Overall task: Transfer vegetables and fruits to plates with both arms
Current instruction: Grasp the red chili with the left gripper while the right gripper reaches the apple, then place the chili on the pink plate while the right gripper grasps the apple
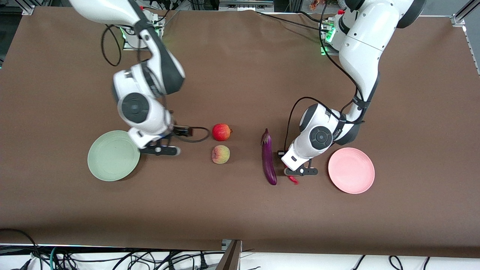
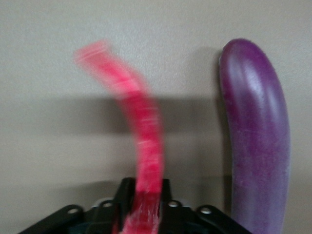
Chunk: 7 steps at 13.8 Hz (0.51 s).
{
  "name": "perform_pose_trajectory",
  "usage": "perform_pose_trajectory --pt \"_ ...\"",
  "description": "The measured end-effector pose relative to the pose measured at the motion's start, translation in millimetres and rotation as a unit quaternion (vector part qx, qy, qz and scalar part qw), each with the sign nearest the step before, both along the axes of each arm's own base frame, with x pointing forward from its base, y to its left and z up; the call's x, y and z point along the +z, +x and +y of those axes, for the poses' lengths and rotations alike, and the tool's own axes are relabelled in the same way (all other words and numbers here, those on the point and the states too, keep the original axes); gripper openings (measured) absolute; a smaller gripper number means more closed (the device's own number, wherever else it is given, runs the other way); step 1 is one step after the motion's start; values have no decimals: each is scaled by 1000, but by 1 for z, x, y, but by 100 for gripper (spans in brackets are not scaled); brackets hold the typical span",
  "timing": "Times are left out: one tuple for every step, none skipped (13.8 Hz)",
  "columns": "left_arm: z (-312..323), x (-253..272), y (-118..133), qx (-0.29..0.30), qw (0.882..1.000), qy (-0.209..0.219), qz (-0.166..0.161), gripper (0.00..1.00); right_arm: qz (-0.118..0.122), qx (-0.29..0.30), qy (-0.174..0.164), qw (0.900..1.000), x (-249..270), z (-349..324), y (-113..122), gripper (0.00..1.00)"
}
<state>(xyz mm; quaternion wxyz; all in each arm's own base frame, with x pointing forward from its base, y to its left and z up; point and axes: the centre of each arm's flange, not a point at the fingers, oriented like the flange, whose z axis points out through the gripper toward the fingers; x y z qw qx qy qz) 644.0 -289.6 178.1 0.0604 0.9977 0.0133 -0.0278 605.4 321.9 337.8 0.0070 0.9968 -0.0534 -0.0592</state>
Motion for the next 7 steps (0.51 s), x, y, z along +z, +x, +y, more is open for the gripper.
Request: perform_pose_trajectory --pt "4 5 4 1 1000 2 -1 21 -2 -15 4 1000 -13 20 -7 100" --pt "13 15 9 -2 1000 11 4 21 -3 -28 9 1000 -25 36 -13 100" --pt "26 32 14 -11 999 29 10 21 -6 -42 12 999 -37 50 -17 100" --pt "44 52 18 -22 998 53 18 21 -11 -55 14 998 -46 60 -20 100" --pt "64 70 21 -36 996 80 27 21 -17 -67 17 997 -55 68 -22 100" --pt "87 87 23 -53 992 110 34 21 -21 -75 20 997 -63 76 -25 100" --pt "109 98 26 -71 987 137 36 21 -24 -79 21 996 -70 83 -27 100"
